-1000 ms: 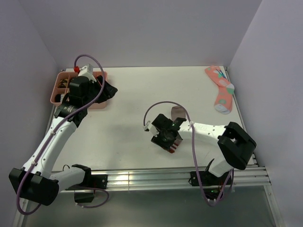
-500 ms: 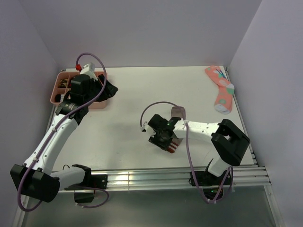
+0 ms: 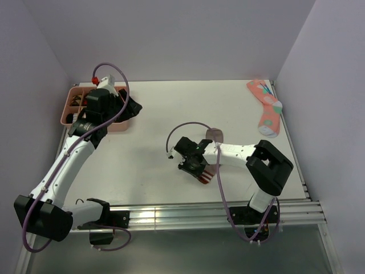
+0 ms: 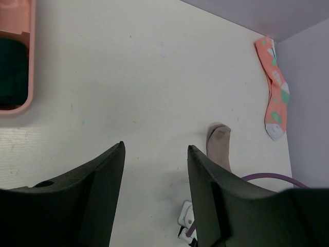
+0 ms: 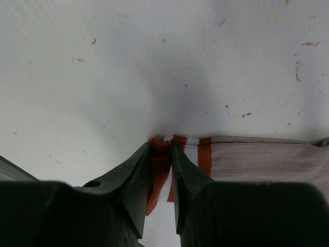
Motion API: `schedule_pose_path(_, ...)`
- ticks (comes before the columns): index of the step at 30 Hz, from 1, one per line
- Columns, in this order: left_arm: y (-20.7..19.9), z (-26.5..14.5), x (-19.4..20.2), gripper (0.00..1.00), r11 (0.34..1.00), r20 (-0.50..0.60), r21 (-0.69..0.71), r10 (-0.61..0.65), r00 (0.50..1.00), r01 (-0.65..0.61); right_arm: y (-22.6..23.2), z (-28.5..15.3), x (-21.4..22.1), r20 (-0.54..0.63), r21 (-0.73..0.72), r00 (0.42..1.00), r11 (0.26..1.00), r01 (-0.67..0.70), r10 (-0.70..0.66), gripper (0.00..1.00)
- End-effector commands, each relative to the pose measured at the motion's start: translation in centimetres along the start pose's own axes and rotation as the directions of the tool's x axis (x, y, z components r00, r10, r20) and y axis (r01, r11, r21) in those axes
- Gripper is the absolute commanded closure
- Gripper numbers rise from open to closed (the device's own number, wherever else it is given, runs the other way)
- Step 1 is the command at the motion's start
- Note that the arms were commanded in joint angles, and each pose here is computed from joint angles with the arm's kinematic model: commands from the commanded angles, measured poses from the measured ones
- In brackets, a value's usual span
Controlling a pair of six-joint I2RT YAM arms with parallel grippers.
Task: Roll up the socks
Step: Roll the sock at the center of the board.
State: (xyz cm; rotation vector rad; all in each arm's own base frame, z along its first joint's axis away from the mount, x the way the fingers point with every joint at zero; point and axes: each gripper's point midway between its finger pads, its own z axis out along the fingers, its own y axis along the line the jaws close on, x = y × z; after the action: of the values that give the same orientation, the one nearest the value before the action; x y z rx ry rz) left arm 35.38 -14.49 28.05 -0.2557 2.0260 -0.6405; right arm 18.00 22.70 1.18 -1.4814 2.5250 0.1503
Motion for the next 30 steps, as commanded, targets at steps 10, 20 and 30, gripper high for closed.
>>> schedule_pose_path(10,1.9,-2.7,-2.5,0.43,0.997,0.132,-0.055,-0.046,0.99,0.053,-2.0,2.1,-8.8,0.173,0.064,0.975,0.99,0.127,-0.137,0.77)
schedule_pose_path(20,3.3,-4.3,-2.5,0.42,0.996,0.142,-0.077,-0.039,0.989,0.05,-1.0,3.4,-12.4,0.195,0.002,0.975,0.995,0.105,-0.103,0.78)
schedule_pose_path(30,3.9,-3.0,1.1,0.43,0.997,0.067,-0.015,-0.08,0.995,0.081,-1.4,-0.6,-14.8,0.265,0.027,0.964,0.999,0.02,-0.027,0.46)
